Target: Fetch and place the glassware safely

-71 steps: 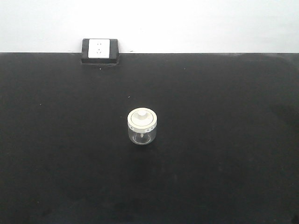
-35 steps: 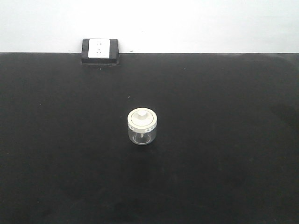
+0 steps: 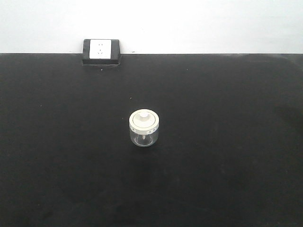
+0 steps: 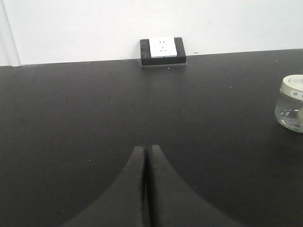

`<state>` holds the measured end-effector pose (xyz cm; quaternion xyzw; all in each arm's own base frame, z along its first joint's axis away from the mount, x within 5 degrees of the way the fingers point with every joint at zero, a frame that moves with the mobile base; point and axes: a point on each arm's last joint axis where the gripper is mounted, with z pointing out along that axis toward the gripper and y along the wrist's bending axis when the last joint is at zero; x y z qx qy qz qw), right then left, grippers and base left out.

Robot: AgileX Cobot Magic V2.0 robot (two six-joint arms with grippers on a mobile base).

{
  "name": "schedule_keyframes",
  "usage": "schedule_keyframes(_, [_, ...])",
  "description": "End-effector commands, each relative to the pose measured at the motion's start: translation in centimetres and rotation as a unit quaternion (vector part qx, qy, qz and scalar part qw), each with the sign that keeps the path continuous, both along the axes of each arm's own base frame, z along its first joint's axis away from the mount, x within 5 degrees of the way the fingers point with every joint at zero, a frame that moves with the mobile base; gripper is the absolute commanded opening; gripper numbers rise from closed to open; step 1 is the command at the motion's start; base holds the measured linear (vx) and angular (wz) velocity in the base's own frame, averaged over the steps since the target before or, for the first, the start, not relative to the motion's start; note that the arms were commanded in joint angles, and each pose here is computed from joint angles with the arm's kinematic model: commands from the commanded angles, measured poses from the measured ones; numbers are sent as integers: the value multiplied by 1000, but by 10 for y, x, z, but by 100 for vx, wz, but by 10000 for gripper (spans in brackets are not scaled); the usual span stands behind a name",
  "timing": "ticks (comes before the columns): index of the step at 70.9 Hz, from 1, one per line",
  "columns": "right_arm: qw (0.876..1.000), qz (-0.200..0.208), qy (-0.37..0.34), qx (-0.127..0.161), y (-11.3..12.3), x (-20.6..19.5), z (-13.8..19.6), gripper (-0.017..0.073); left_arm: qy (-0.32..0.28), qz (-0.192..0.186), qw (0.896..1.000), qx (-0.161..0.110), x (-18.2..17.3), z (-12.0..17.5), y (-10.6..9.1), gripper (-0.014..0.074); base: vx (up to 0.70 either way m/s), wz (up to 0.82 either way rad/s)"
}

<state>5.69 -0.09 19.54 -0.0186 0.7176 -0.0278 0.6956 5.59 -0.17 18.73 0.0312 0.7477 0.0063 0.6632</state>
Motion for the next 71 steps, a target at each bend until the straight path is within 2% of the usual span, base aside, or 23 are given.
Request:
schedule_keyframes(1, [1000, -1, -31, -6, 0, 0, 0, -1, -29, -1, 1000, -10, 1, -3, 0, -7, 0, 0])
schedule_keyframes(71, [1000, -1, -31, -6, 0, 0, 0, -1, -29, -1, 1000, -10, 1, -3, 0, -7, 0, 0])
